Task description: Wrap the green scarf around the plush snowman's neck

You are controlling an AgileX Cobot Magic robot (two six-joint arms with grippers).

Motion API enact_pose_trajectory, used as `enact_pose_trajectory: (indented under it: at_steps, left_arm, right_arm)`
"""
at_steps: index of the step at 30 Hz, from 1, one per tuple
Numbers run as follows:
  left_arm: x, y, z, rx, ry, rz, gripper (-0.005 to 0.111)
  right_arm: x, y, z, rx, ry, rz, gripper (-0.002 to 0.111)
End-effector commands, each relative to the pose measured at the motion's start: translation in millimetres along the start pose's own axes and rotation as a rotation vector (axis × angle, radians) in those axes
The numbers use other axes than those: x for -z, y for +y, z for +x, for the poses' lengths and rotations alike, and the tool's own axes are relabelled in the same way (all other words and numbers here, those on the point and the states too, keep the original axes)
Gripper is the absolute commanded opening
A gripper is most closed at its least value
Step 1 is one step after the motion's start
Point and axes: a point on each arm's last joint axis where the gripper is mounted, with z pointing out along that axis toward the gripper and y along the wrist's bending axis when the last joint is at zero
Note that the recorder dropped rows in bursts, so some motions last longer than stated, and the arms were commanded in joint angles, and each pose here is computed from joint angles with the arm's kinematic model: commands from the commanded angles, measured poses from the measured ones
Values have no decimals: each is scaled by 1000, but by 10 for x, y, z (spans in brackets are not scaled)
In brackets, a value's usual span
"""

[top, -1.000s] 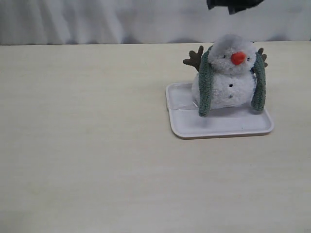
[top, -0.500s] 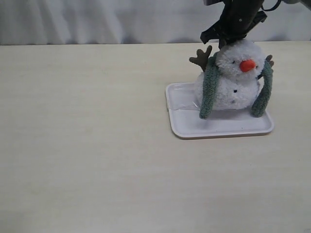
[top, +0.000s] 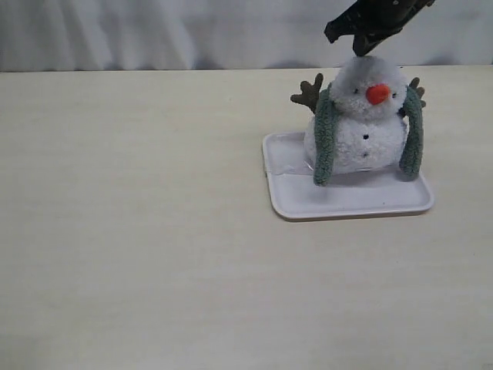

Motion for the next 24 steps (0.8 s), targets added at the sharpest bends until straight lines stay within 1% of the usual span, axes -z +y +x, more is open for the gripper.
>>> enact_pose_trajectory:
  at_steps: [1,9,15,17,22,24]
  left_arm:
    - [-1,2,0,6,-7,-4,0]
    - [-1,2,0,6,-7,-4,0]
    - [-1,2,0,6,-7,-4,0]
    - [-1,2,0,6,-7,-4,0]
    - [-1,2,0,6,-7,-4,0]
    - [-1,2,0,6,-7,-4,0]
  right_arm:
    - [-25,-27,43,-5,21,-7,4]
    - [-416,12,157,17,120,-28,4]
    - [-527,22,178,51,141,-36,4]
    - [-473,15,158,60,127,-32,4]
    - [-17,-49,-16,70,-3,6,4]
    - [93,-58,-36,69,-27,13,4]
